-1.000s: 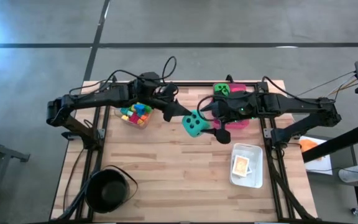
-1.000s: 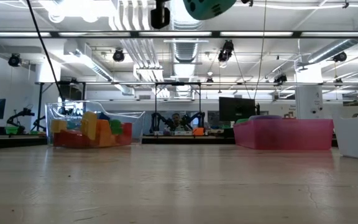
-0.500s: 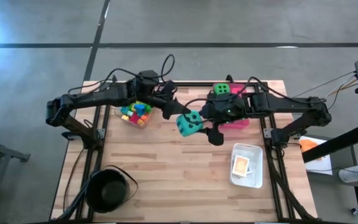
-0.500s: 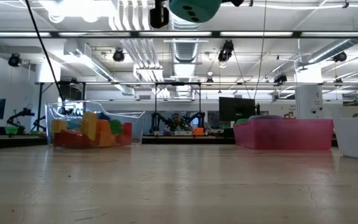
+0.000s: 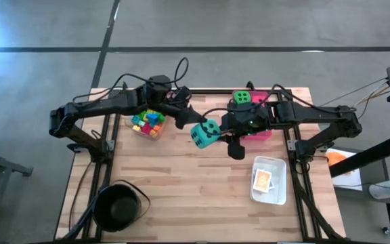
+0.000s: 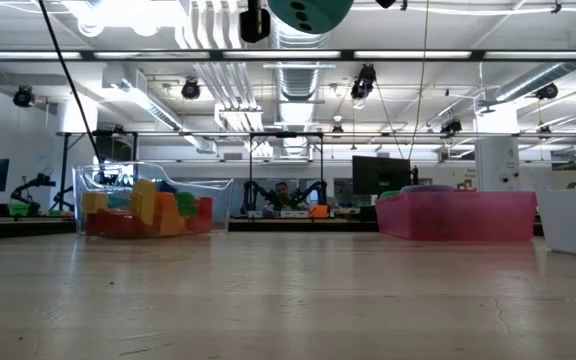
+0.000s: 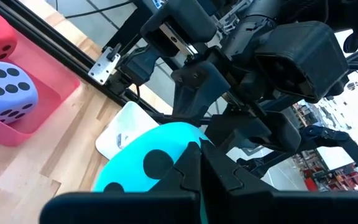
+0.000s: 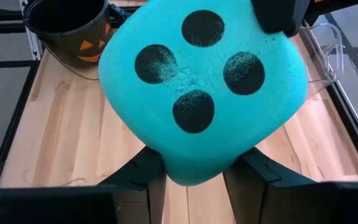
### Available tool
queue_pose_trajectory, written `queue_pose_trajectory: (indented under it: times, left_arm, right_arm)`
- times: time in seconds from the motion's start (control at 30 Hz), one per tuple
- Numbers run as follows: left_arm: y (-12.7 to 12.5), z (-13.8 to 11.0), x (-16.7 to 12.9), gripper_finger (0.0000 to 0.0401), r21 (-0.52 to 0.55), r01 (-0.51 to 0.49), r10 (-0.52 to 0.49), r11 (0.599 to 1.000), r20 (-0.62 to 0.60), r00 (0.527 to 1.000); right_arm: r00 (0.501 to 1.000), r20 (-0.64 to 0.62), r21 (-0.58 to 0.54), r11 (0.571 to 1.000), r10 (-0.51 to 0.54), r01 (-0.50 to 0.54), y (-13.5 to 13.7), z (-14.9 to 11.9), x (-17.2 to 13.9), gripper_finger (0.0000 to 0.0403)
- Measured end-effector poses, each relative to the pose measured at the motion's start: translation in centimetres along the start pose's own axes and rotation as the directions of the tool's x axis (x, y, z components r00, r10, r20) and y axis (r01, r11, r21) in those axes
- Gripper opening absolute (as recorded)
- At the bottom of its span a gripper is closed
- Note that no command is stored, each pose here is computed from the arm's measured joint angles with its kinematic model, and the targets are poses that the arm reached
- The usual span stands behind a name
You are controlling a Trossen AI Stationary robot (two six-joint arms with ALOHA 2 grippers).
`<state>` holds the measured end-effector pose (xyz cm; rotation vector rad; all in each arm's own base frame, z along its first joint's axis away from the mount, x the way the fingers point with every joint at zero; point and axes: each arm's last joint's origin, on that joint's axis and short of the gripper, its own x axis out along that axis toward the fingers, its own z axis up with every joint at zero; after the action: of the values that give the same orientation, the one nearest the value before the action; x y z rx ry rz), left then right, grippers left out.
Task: Pick & Place Toys
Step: Put the blue die into the pink bin
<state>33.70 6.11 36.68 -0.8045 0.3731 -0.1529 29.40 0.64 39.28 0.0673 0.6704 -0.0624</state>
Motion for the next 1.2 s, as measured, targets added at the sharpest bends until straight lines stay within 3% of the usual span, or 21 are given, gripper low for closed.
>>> queue_pose_trajectory:
  times: [0.33,0.43,0.9,1.2]
  left_arm:
    - [0.05,0.1,0.02,0.0001,0.006,-0.022,0.022,1.0,0.025,0.999]
    - [0.14,0.13,0.07,0.0018,0.005,-0.03,0.029,1.0,0.031,0.999]
    - [0.38,0.32,0.03,0.0248,-0.008,-0.075,0.075,0.997,0.074,0.994]
    - [0.23,0.7,-0.45,0.0332,-0.022,-0.112,0.114,0.993,0.136,0.984]
  right_arm:
    - [1.0,-0.012,0.033,0.999,0.008,-0.007,0.18,-0.17,-0.24,0.0116]
    - [1.0,-0.02,0.052,0.999,0.009,-0.008,0.17,-0.28,-0.48,0.0114]
    - [0.998,-0.012,0.088,0.994,0.061,-0.06,0.39,-0.2,-0.88,0.0083]
    - [0.995,-0.075,0.117,0.992,0.063,-0.054,0.36,-0.8,-0.89,0.0072]
